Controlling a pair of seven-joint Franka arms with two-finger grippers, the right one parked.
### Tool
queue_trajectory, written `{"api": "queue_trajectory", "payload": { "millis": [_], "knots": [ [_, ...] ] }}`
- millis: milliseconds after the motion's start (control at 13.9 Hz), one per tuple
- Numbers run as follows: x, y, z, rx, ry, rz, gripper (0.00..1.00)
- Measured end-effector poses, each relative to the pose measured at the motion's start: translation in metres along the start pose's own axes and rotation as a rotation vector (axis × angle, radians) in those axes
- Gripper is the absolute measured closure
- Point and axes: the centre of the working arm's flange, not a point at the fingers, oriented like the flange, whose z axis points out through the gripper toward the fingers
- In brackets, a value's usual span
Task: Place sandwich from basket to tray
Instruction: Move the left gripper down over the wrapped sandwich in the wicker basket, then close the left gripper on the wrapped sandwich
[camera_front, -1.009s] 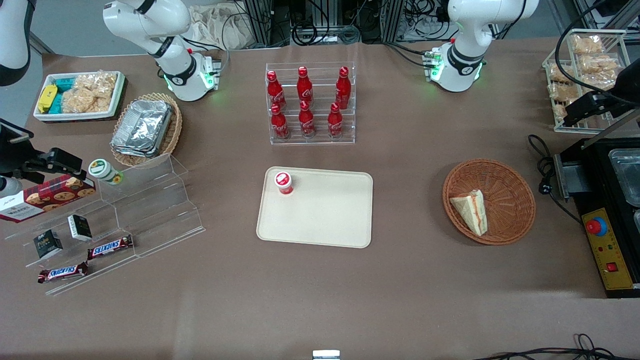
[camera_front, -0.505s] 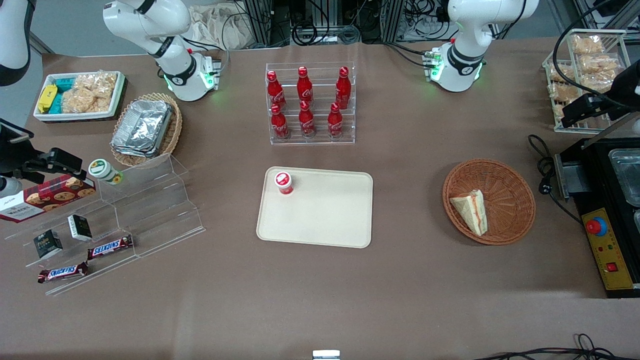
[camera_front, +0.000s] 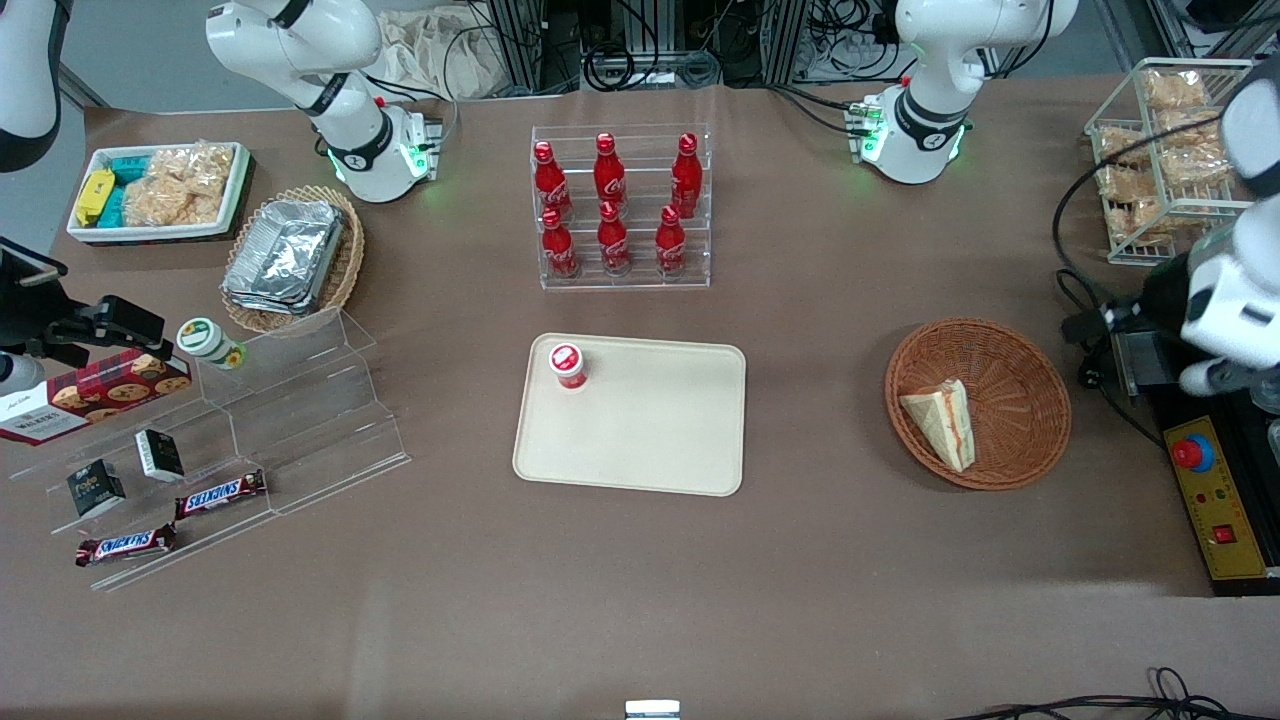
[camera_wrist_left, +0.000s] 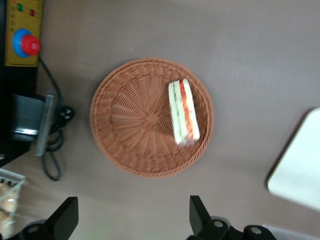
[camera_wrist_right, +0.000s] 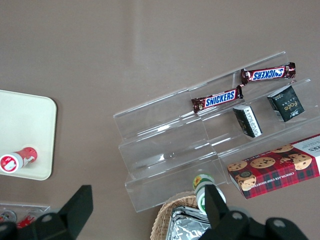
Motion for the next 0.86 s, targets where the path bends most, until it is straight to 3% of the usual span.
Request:
{"api": "queue_trajectory", "payload": {
  "millis": [360, 865],
  "knots": [
    [0.022, 0.049, 0.095, -0.001, 0.007, -0.075, 0.0],
    [0.015, 0.05, 0.197, 0.004, -0.003, -0.08, 0.0]
  ]
}}
